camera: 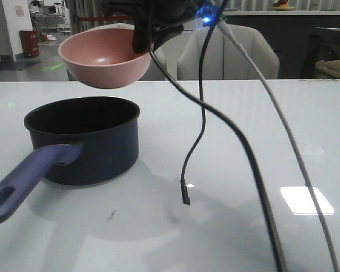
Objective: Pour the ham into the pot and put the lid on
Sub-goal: 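Lift the pink bowl and carry it over the saucepan with the right gripper, then tilt the pink bowl with the right gripper to pour slices into the saucepan, then carry the empty pink bowl back and set it down with the right gripper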
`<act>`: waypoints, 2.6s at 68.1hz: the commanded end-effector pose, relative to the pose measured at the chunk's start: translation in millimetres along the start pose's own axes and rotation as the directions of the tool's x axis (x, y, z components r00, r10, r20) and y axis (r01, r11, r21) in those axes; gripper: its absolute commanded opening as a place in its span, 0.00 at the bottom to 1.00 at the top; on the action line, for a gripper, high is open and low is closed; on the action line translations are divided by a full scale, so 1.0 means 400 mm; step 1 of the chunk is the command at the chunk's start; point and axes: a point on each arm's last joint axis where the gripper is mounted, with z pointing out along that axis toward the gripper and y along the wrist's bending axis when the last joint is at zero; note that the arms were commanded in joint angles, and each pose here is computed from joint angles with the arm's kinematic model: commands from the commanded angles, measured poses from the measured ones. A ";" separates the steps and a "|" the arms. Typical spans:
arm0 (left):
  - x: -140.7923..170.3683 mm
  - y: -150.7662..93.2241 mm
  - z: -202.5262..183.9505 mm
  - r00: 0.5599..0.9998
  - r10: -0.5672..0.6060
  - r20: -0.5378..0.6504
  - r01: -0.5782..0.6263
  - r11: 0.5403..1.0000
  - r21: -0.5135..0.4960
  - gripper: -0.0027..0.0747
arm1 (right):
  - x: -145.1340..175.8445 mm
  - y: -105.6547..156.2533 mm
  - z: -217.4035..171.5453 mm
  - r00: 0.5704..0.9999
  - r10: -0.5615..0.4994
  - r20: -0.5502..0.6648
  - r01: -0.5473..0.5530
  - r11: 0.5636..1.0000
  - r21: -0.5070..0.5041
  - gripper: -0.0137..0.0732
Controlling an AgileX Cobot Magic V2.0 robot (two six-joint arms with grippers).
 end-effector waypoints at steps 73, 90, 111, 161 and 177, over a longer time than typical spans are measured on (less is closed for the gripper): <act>-0.039 -0.001 -0.016 0.992 -0.011 0.124 0.010 1.000 0.009 0.84 | 0.123 0.124 -0.005 0.120 -0.835 0.538 0.515 0.515 0.685 0.31; -0.039 -0.001 -0.016 0.992 -0.011 0.124 0.010 1.000 0.009 0.84 | 0.142 0.124 0.004 -0.018 -0.901 0.434 0.388 0.394 0.833 0.31; -0.039 -0.001 -0.016 0.992 -0.011 0.124 0.010 1.000 0.009 0.84 | 0.139 0.112 0.004 0.080 -0.842 0.533 0.363 0.523 0.771 0.31; -0.039 -0.001 -0.016 0.992 -0.011 0.124 0.010 1.000 0.009 0.84 | 0.026 0.054 -0.192 0.748 -0.145 0.648 0.090 0.989 0.117 0.31; -0.039 -0.001 -0.016 0.992 -0.011 0.124 0.010 1.000 0.009 0.84 | 0.026 -0.053 -0.271 0.900 -0.068 0.431 0.058 0.998 0.036 0.31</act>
